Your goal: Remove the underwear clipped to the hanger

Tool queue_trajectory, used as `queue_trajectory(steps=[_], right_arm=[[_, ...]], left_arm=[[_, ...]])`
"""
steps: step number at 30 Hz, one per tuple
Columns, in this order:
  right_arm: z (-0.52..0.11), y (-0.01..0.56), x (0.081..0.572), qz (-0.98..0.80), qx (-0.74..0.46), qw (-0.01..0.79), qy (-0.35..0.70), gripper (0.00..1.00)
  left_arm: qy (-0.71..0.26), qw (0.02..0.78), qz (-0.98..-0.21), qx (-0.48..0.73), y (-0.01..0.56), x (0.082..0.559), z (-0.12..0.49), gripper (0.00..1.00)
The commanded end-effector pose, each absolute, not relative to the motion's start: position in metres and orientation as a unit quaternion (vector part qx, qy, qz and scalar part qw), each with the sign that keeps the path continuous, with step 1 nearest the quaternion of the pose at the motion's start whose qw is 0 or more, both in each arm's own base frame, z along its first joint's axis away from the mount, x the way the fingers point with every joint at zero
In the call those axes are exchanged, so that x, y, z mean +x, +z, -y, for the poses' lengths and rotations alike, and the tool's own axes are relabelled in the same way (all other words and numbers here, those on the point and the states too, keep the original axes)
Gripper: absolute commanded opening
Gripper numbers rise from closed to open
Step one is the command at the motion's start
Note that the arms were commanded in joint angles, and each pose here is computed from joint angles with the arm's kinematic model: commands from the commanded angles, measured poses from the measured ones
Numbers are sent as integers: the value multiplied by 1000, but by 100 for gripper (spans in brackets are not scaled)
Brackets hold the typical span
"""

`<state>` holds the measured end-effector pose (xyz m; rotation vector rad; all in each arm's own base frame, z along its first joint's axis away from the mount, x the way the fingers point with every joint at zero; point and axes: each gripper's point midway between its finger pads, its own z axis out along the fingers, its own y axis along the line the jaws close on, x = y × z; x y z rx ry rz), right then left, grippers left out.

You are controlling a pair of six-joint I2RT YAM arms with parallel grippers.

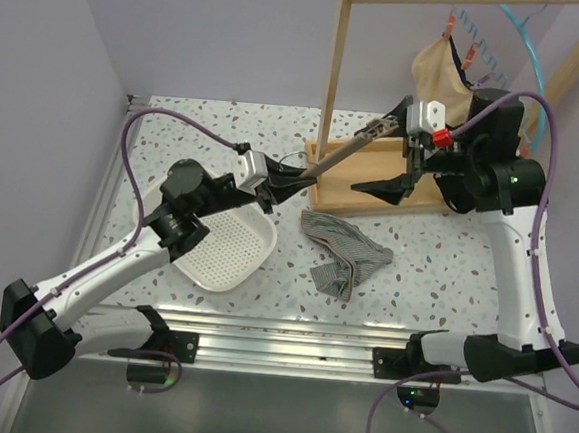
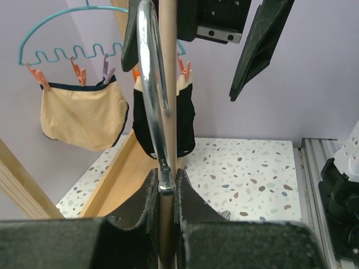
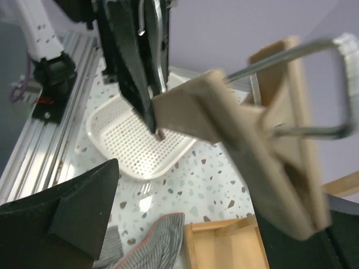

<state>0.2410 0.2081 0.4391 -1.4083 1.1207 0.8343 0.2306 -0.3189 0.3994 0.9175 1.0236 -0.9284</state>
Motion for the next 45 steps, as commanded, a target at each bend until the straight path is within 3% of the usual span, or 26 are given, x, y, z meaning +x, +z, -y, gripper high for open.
queue_trajectory(steps=[1,5,12,15,18,19,20,27,29,30,33,39,42,43,45], right_arm=[[-215,445,229,-465,-565,541,415,99],[-228,459,230,-450,-553,513,478,97],[-230,474,225,-444,-549,517,484,94],[-230,478,221,-443,-548,517,486,88],[-230,479,220,-445,-546,513,491,69],[-230,480,220,-444,-546,513,492,55],[-230,480,221,-444,-545,513,492,48],[-231,483,218,-439,-548,506,500,26],[-231,483,219,-440,-548,504,502,29],[-231,484,220,-439,-548,507,500,41],[-232,484,224,-454,-532,509,502,66],[-232,489,234,-465,-516,516,502,64],[-232,491,234,-471,-506,503,519,49],[-233,493,235,-465,-508,507,518,36],[-233,497,234,-460,-509,508,521,20]], left_arm=[[-393,714,-415,405,434,232,312,0],[-418,702,-410,407,432,226,317,0],[-450,681,-400,417,428,222,328,0],[-454,679,-402,414,427,224,331,0],[-455,682,-401,409,428,226,332,0],[-458,681,-399,409,429,226,332,0],[-458,683,-397,408,431,226,332,0],[-465,674,-403,410,427,228,336,0],[-471,670,-401,411,426,227,337,0],[-474,668,-401,411,424,227,339,0],[-491,663,-390,409,427,222,340,0],[-504,657,-376,415,433,211,337,0],[-503,656,-381,414,431,212,334,0],[-504,655,-382,414,429,212,334,0],[-505,654,-384,411,428,213,333,0]])
